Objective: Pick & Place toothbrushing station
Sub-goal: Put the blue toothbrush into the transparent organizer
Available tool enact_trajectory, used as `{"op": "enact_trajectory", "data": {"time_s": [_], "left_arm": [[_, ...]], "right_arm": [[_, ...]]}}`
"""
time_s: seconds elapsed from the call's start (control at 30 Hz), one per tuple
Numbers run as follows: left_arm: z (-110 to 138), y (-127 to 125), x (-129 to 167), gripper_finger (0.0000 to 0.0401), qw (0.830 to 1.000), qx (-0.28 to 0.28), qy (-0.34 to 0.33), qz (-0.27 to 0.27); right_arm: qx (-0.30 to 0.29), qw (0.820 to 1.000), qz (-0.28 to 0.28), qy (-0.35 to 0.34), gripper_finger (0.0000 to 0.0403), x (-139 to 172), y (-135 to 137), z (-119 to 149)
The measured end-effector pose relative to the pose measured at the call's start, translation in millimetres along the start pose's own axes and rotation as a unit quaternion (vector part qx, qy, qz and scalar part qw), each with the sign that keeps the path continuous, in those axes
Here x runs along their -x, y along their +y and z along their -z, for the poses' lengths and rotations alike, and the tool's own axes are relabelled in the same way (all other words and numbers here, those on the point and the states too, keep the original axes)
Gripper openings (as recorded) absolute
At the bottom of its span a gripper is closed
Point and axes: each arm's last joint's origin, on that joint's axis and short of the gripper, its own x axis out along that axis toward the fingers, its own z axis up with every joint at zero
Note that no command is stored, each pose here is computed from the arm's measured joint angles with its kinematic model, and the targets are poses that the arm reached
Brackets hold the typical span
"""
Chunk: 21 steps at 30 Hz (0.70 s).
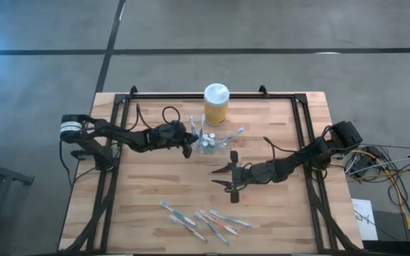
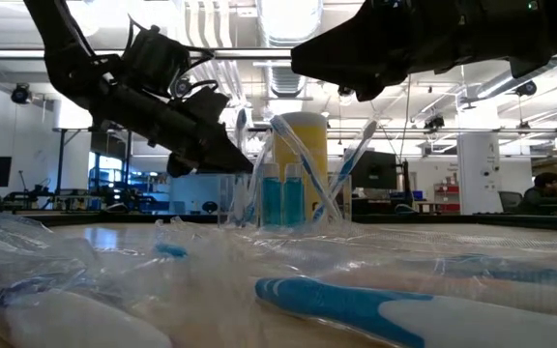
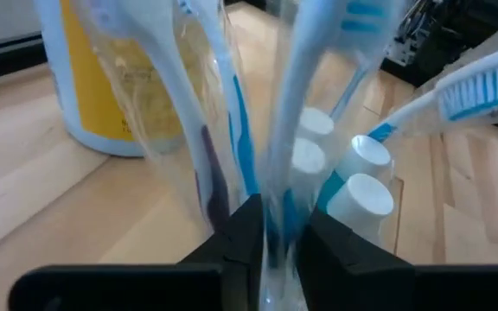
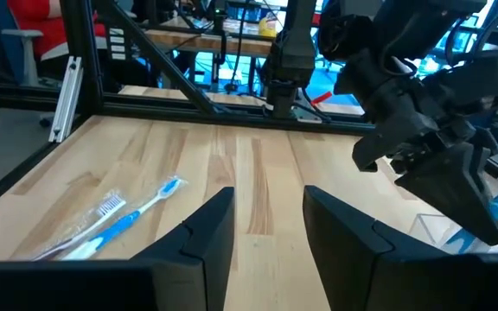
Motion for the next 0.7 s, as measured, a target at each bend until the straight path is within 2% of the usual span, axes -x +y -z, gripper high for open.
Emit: {"op": "enact_trajectory", "data": {"time_s": [0.3,0.53,0.7], "left_arm": [[-4,-2,3,0.0147,1.000,-0.005,0.000,0.022],[-15,-5,19,0.0204,1.000,-0.012,0.010,0.026],[-26,-13,45,0.0218,0.996,-0.066,0.024,0.063]], "right_arm": [[-0.001,1.000,0.000,0.011,0.0133,0,0,2],[0.000,1.000,0.000,0.015,0.0130,0,0,3],[-0.021,1.000,-0.003,0.022,0.0132,1,2,4]]}}
